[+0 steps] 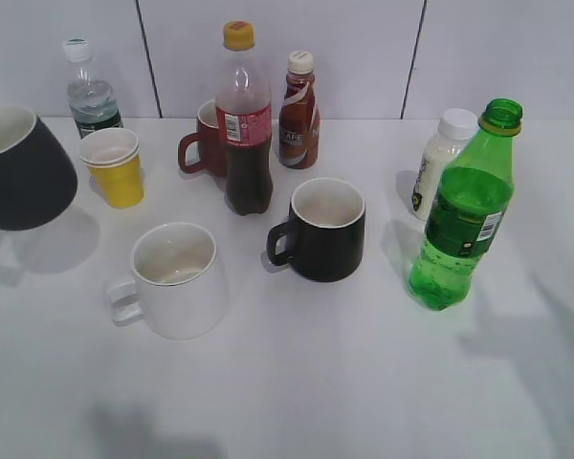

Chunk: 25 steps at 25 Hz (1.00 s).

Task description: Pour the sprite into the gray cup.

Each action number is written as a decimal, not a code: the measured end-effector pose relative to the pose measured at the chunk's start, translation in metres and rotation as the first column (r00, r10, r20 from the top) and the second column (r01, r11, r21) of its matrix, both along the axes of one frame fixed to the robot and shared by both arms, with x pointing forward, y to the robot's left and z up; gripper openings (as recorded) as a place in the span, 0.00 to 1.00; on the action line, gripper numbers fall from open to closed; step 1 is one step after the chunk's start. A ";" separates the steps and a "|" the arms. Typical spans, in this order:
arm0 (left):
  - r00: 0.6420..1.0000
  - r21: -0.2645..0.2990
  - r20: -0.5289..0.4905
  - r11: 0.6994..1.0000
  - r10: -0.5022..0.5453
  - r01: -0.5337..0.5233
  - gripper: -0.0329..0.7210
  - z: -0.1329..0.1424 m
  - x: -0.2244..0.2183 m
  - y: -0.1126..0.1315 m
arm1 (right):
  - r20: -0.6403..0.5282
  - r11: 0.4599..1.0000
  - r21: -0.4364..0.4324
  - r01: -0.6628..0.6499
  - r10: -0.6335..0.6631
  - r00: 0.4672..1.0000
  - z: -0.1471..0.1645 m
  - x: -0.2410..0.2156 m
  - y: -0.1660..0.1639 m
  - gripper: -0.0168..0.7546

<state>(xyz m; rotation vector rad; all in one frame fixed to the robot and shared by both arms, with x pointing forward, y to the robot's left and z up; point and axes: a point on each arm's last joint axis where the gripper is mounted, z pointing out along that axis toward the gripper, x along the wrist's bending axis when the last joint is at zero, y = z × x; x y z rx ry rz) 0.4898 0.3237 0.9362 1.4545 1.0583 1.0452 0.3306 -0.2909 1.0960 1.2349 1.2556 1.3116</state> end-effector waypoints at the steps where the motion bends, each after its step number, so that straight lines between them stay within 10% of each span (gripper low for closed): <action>1: 1.000 0.001 0.012 1.000 -0.012 0.012 0.12 0.003 0.000 -0.004 | -0.025 1.000 -0.007 0.013 -0.014 1.000 -0.003 0.010 -0.001 0.67; 6: 0.995 0.006 0.033 0.996 -0.091 0.091 0.12 0.009 -0.002 -0.024 | -0.085 1.000 -0.018 0.026 -0.027 0.996 -0.015 0.045 0.000 0.65; 15: 0.990 0.027 0.084 0.994 -0.112 0.110 0.12 0.023 -0.008 -0.030 | -0.216 0.932 -0.021 -0.362 0.349 0.912 -0.054 0.039 0.058 0.59; 25: 0.966 0.047 0.159 0.979 -0.204 0.199 0.12 0.042 -0.015 -0.052 | -0.362 0.973 -0.025 -0.229 0.204 0.910 -0.130 0.051 0.052 0.73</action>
